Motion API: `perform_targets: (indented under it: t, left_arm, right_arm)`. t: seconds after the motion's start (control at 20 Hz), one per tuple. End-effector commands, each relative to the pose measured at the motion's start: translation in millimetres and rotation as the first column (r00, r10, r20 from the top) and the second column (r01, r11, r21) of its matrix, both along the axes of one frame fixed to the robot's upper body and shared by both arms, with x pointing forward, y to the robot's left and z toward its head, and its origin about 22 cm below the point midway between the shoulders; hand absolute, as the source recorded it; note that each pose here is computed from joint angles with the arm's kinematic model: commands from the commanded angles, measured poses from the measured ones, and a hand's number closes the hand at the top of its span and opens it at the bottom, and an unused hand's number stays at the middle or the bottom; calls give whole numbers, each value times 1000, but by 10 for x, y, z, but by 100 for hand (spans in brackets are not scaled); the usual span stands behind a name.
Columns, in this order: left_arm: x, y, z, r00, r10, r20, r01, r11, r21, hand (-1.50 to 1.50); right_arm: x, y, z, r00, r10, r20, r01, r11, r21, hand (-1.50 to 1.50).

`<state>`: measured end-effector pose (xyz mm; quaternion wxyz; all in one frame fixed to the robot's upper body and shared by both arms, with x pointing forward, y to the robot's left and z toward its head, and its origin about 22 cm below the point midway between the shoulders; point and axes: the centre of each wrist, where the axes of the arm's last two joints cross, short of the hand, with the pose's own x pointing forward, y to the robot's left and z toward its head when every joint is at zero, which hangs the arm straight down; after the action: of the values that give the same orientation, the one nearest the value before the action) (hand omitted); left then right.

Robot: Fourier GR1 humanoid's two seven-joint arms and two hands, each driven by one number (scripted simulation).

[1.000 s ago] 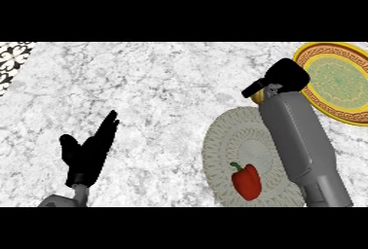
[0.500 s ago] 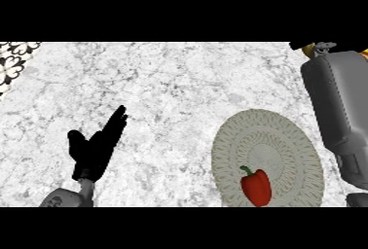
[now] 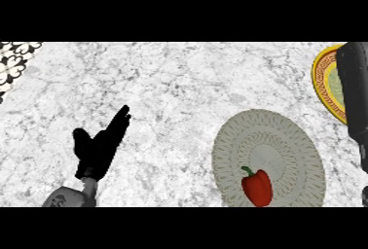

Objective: Pick the squash from the placemat and place it in the plate

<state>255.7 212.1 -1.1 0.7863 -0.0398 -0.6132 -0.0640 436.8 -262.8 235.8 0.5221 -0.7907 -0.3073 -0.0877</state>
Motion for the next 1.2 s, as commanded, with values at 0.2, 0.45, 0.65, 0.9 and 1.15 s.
perform_targets:
  t: [0.2,0.45,0.65,0.9,1.15]
  left_arm:
    - [-19,0,-72,998,22,-57,-22,1000,-4,0]
    - [-86,88,-143,996,55,-73,-54,999,4,0]
    - [-57,123,-108,995,68,-76,-68,998,3,0]
    - [-168,171,-201,992,82,-95,-81,997,12,0]
    - [-167,147,-221,991,89,-103,-90,996,-5,0]
  right_arm:
    - [-58,-283,-195,927,-247,283,238,969,64,150]
    - [-170,-566,-451,894,-332,301,349,937,0,150]
    - [-275,-719,-738,874,-365,321,377,926,25,150]
    - [-434,-927,-1099,857,-395,330,414,910,14,150]
    - [-526,-1071,-1274,845,-400,355,422,906,15,150]
